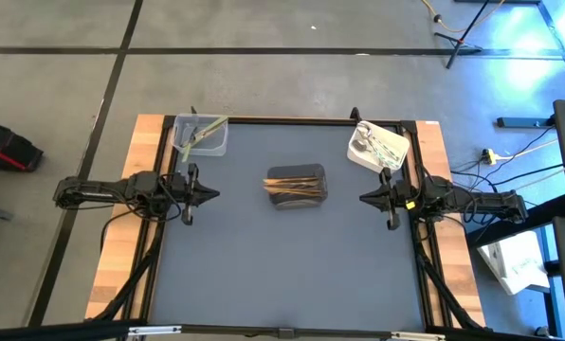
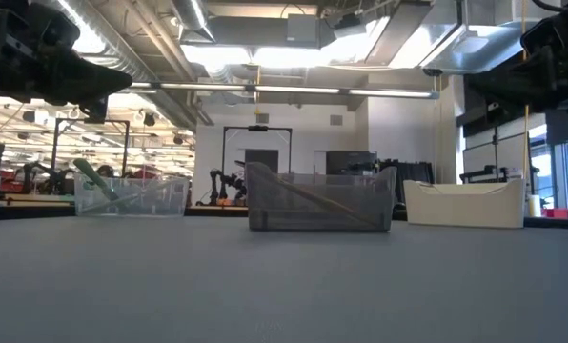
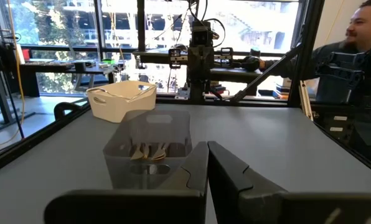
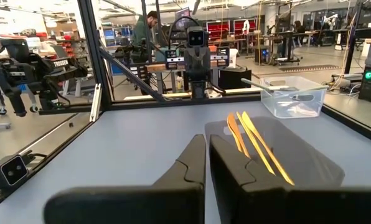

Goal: Sort silverware by color (type)
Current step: Return to Home Position

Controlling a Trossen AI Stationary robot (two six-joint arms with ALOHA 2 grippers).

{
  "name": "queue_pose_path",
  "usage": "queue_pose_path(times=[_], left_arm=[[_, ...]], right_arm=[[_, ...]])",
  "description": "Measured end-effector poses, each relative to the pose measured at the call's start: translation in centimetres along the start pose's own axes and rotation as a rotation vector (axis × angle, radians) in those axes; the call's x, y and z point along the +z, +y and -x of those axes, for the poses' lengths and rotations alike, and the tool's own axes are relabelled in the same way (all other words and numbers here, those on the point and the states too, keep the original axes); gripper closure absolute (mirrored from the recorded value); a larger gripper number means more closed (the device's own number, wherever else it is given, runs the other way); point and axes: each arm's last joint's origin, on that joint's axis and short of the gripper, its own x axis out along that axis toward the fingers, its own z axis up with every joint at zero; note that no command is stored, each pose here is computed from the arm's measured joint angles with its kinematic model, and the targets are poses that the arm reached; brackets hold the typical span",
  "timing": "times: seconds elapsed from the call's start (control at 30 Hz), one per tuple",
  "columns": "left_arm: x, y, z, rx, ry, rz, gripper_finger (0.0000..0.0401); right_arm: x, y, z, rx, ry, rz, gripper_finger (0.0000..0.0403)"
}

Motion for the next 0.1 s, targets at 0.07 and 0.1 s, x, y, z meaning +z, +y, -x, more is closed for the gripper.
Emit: queue_pose_path(times=[0.07,0.1], left_arm=[[0.00,0.00,0.00,0.000,0.000,0.000,0.0397],[0.00,0.00,0.00,0.000,0.000,0.000,0.0397]], right_arm=[[0.00,0.00,0.00,0.000,0.000,0.000,0.0391],[0.00,0.00,0.00,0.000,0.000,0.000,0.0391]])
